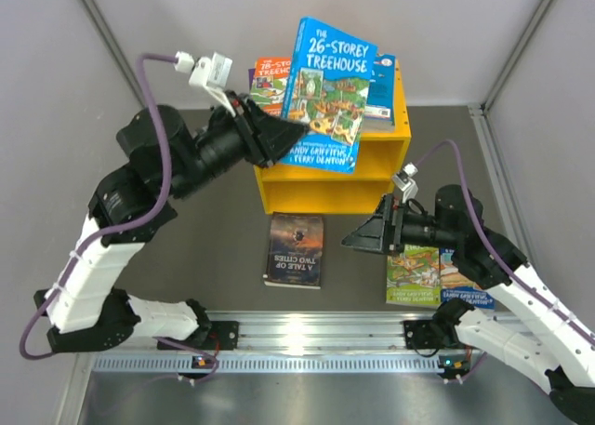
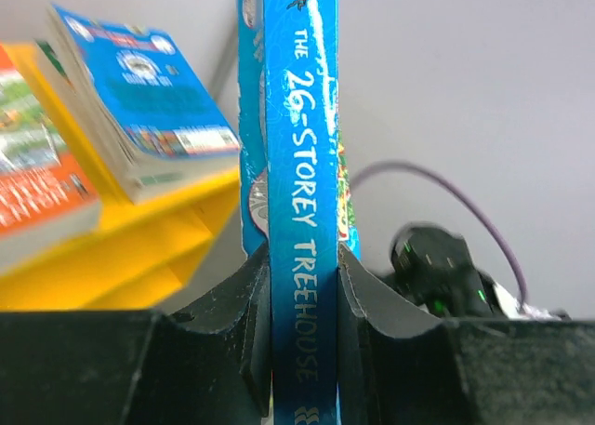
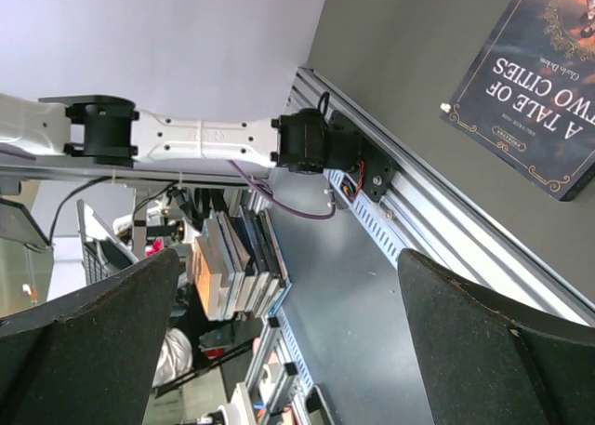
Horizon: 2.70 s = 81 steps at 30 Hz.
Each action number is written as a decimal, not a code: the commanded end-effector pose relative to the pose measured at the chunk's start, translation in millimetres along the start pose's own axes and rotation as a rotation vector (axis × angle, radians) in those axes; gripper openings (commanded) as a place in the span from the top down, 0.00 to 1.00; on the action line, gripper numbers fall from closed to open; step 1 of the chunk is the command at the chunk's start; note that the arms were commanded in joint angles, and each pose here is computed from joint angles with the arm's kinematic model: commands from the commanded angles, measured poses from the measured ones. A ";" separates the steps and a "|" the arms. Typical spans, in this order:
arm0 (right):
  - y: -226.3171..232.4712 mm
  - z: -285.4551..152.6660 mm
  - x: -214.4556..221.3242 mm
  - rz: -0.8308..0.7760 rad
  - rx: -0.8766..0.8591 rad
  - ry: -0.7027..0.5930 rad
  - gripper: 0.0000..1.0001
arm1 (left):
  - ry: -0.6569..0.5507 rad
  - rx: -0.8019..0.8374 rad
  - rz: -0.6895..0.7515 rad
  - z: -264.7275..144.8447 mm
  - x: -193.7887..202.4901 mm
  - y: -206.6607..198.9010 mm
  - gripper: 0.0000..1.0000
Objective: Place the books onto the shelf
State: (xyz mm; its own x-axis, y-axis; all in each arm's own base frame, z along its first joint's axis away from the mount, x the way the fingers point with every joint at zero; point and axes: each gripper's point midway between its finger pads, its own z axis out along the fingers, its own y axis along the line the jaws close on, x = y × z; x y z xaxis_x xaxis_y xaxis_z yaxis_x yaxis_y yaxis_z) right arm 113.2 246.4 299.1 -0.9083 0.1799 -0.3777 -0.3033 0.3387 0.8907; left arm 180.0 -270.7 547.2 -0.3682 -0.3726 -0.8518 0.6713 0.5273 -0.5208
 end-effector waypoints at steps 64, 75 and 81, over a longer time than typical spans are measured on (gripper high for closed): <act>-31.5 2.5 -14.3 -0.044 0.138 0.013 0.00 | 0.283 -0.503 -0.379 51.5 15.2 267.0 0.01; -36.8 6.3 -14.6 -0.032 0.144 0.016 0.00 | 0.229 -0.477 -0.113 73.2 -2.3 225.8 0.01; -38.4 7.0 -15.4 -0.029 0.148 0.017 0.00 | 0.155 -0.629 -0.055 49.4 -19.4 239.9 0.01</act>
State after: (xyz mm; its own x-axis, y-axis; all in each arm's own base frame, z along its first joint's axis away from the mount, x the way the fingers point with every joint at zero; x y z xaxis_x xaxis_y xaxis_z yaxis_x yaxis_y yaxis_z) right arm 134.5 235.4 256.4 -0.9220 0.1376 -0.3619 -0.2496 0.5031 0.8274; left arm 382.3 -205.0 441.5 -0.5612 -0.3309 -0.7586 0.2531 0.8041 -0.5379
